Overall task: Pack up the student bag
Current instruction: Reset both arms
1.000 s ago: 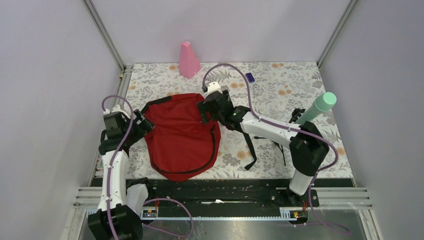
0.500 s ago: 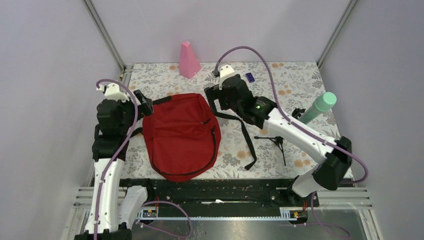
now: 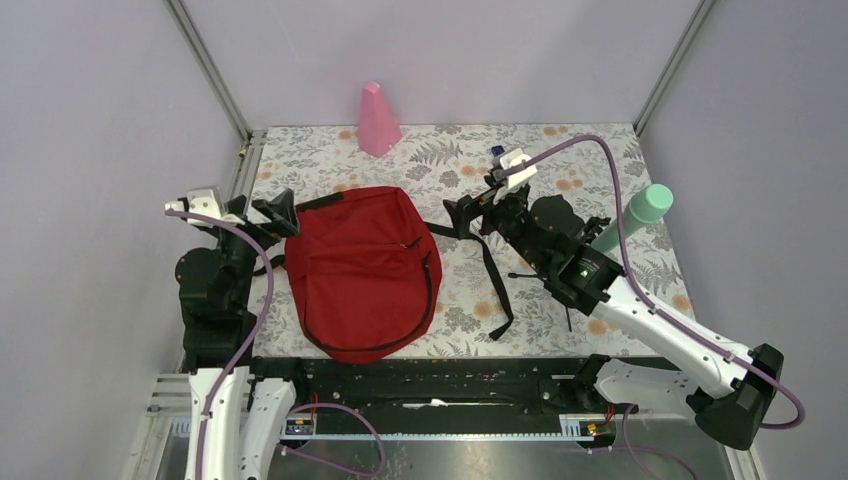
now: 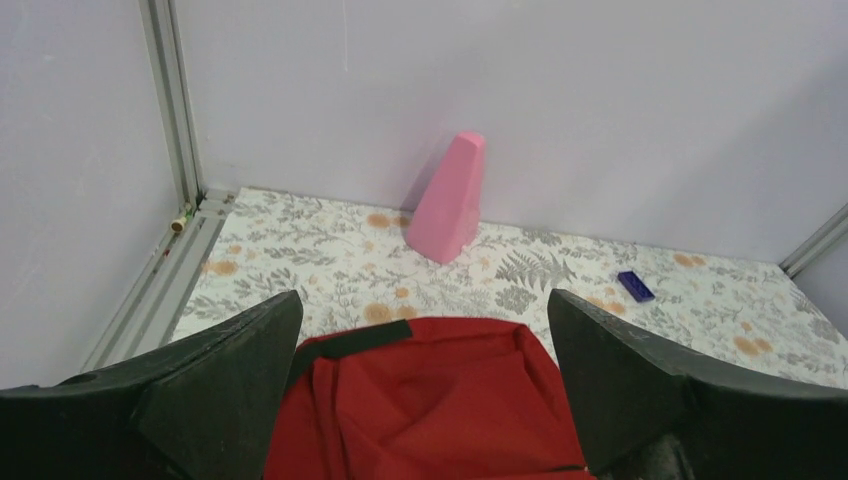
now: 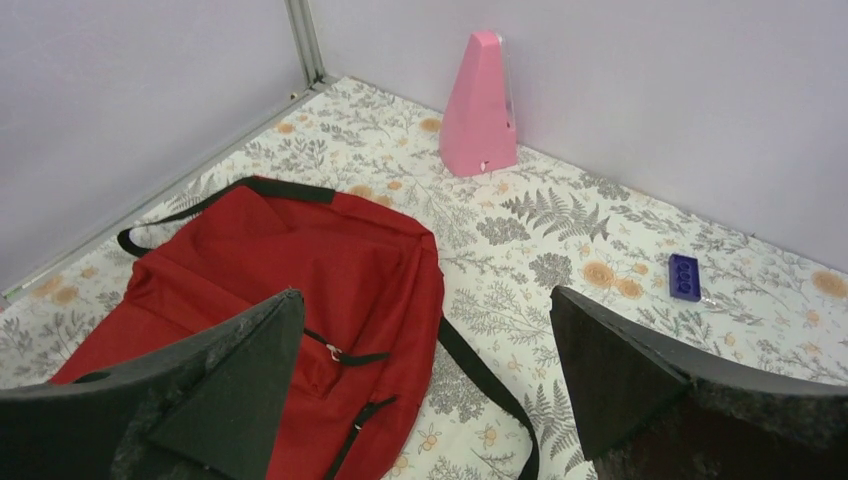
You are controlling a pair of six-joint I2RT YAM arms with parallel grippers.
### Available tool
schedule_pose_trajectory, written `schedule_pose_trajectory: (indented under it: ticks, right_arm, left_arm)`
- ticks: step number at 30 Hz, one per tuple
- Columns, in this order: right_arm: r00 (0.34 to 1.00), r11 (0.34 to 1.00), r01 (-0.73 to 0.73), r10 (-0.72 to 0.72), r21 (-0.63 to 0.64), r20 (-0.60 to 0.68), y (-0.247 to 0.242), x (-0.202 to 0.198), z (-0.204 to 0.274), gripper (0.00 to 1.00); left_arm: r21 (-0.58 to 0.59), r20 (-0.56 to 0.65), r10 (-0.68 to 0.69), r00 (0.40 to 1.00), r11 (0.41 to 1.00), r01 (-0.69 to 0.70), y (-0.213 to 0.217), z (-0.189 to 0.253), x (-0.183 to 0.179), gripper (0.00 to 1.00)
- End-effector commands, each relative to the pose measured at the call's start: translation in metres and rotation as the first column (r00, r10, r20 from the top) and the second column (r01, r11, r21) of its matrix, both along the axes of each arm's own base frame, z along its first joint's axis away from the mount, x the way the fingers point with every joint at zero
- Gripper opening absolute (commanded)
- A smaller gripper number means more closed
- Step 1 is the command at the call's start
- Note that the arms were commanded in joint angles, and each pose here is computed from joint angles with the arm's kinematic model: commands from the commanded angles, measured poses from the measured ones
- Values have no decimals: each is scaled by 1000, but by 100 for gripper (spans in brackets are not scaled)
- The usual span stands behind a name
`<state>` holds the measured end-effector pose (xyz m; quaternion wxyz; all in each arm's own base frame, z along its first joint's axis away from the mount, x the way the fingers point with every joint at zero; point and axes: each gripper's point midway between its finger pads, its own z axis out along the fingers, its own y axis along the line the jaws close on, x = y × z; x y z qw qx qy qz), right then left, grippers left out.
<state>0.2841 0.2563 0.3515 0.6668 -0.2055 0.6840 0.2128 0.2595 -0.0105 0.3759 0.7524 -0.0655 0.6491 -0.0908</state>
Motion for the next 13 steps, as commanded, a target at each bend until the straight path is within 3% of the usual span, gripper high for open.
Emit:
schedule_pose_trajectory:
  ticks: [1,10,13]
  right_arm:
    - [996,998,-25,19,66,92,2,0,17,100]
    - [996,997,-24,18,74,85,1,-1,17,100]
    - [996,997,-25,18,76,85,1,-1,17,100]
  left_arm:
    - [15,66,-26,997,1000,25,-5,5,-7,99]
    - [51,90,-49,995,998,45,-9,7,-12,95]
    - [56,94,-50,994,997,45,-9,7,-14,99]
